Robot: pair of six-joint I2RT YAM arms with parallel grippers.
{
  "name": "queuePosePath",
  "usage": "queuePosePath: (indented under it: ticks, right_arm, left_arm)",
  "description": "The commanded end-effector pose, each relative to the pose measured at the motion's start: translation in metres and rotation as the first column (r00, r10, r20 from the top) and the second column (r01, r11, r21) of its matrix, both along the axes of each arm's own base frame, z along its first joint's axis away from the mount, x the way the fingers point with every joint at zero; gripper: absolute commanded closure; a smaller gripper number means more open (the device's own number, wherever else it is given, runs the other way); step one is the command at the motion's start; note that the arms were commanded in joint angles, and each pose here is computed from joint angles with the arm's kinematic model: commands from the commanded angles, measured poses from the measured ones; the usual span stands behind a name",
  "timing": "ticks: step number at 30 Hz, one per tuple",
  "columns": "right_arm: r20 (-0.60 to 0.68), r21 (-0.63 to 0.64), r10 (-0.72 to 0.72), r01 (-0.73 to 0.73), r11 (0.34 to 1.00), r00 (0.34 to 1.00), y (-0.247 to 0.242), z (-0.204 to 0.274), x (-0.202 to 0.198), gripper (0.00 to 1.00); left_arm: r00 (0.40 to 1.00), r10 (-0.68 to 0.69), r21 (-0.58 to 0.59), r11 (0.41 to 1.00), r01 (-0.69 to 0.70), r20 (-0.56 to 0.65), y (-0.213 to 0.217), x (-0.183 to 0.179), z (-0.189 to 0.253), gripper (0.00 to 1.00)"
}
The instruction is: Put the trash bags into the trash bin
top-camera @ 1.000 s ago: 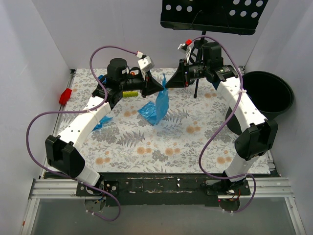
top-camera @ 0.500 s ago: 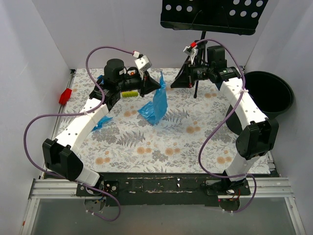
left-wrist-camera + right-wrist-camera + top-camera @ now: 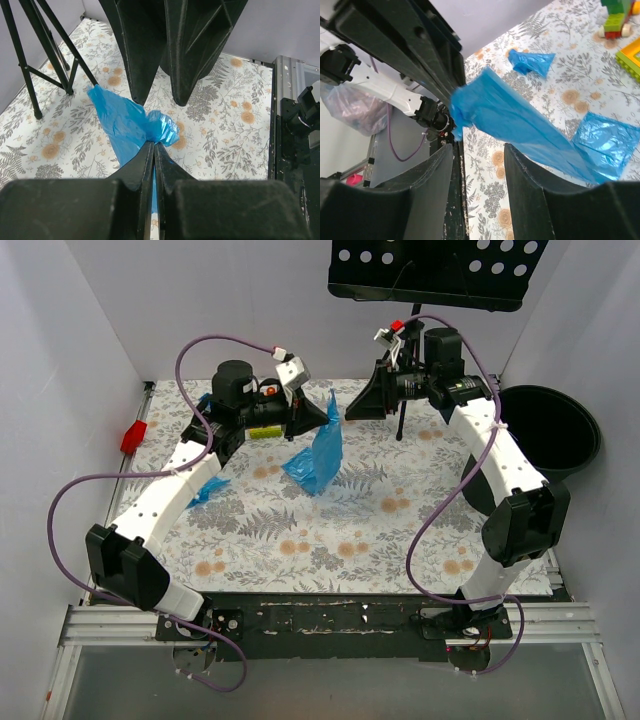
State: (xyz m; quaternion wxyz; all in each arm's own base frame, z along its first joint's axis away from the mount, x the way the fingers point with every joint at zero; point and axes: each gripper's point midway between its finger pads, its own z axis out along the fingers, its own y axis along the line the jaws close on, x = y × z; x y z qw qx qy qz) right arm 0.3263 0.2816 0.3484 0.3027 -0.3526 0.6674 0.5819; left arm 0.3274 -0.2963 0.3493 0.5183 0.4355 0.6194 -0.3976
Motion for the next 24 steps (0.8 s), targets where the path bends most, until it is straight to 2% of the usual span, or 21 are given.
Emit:
queuePosePath:
  ticks: [1, 8, 11, 12, 14, 16, 18, 22, 24]
  right_arm:
    - [0.083, 0.056, 0.081, -0.086, 0.995, 0.993, 0.013, 0.028, -0.012, 0.47]
    - [0.075, 0.048, 0.075, -0.078, 0.996, 0.994, 0.022, 0.022, -0.004, 0.53]
    - [0.065, 0.044, 0.075, -0.078, 0.996, 0.995, 0.024, 0.018, -0.001, 0.61]
    - [0.064, 0.046, 0.082, -0.085, 0.995, 0.995, 0.024, 0.017, -0.002, 0.69]
    - [0.067, 0.048, 0.087, -0.09, 0.995, 0.994, 0.025, 0.017, -0.001, 0.98]
    - [0.074, 0.049, 0.095, -0.099, 0.994, 0.993, 0.024, 0.016, -0.003, 0.99]
    - [0.074, 0.052, 0.106, -0.11, 0.992, 0.992, 0.025, 0.017, -0.005, 0.99]
    - [0.076, 0.053, 0.111, -0.115, 0.992, 0.991, 0.024, 0.017, -0.007, 0.99]
    - [0.081, 0.05, 0.105, -0.109, 0.993, 0.991, 0.024, 0.018, -0.007, 0.99]
  left_arm:
    - [0.999, -0.044, -0.004, 0.999, 0.044, 0.023, -0.001, -0.007, 0.01, 1.0]
    - [0.998, -0.056, -0.003, 0.998, 0.056, 0.018, -0.003, -0.006, 0.011, 1.0]
    - [0.998, -0.057, -0.005, 0.998, 0.057, 0.015, -0.004, -0.005, 0.011, 1.0]
    - [0.998, -0.057, -0.005, 0.998, 0.057, 0.016, -0.005, -0.004, 0.012, 1.0]
    - [0.999, -0.053, -0.005, 0.999, 0.053, 0.014, -0.005, -0.003, 0.012, 1.0]
    - [0.999, -0.04, -0.005, 0.999, 0.04, 0.012, -0.005, 0.0, 0.012, 0.99]
    - [0.999, -0.031, -0.008, 0.999, 0.031, 0.01, -0.005, 0.003, 0.012, 0.9]
    - [0.999, -0.054, -0.012, 0.998, 0.054, 0.008, -0.009, 0.004, 0.011, 0.91]
    - [0.998, -0.067, -0.017, 0.998, 0.067, -0.002, -0.011, 0.004, 0.012, 0.81]
